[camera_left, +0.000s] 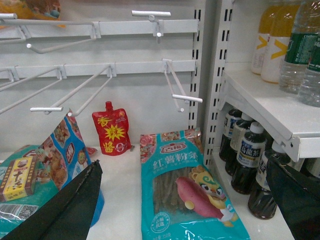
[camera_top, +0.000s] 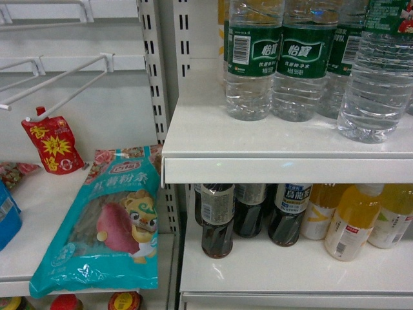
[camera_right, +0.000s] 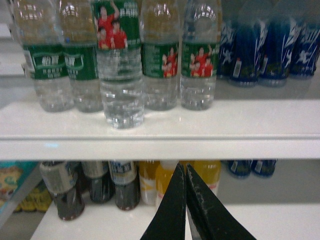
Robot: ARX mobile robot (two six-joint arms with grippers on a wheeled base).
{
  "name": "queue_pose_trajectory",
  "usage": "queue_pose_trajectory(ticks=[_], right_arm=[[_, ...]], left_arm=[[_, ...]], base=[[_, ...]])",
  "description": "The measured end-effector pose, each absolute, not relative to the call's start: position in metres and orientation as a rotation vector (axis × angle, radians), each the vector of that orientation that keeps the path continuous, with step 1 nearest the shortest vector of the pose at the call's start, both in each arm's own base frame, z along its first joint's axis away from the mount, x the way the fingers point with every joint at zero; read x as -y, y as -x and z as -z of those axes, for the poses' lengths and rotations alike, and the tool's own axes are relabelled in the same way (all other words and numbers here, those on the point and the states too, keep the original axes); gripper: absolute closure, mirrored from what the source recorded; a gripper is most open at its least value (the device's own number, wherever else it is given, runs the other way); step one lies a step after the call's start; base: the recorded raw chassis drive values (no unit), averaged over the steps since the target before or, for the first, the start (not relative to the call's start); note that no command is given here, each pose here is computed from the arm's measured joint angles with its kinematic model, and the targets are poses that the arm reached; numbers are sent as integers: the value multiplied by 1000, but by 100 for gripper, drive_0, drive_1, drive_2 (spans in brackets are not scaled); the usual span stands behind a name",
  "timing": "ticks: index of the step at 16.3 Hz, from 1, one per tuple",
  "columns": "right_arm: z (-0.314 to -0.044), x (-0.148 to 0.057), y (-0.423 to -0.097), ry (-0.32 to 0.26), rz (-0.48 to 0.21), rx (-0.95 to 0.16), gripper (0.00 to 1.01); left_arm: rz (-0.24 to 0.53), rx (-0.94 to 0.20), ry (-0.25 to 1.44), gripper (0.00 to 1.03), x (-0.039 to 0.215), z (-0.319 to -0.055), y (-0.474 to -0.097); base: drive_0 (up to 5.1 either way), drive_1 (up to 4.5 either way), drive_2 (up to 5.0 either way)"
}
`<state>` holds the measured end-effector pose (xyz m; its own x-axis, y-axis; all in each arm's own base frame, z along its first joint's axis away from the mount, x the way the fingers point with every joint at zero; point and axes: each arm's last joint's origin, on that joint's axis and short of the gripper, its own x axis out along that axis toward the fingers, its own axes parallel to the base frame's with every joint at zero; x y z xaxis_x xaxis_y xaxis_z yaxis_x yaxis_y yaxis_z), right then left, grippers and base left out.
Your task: Move water from second to third shelf
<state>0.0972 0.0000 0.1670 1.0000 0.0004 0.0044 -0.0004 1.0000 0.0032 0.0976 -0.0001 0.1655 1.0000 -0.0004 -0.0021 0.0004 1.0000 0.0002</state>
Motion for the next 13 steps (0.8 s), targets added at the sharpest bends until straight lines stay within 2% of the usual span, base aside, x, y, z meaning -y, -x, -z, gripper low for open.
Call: queue_pose_trajectory(ticks=[6,9,13], right_arm=[[-167,0,-97,-2,0,6,99],[-167,0,-97,-2,0,6,68],[-167,0,-97,-2,0,6,52]], left_arm=[[0,-2,0,5,0,-166,-98],[0,-2,0,5,0,-166,-98],[0,-2,0,5,0,-166,-98]], base=[[0,0,0],[0,0,0],[0,0,0]])
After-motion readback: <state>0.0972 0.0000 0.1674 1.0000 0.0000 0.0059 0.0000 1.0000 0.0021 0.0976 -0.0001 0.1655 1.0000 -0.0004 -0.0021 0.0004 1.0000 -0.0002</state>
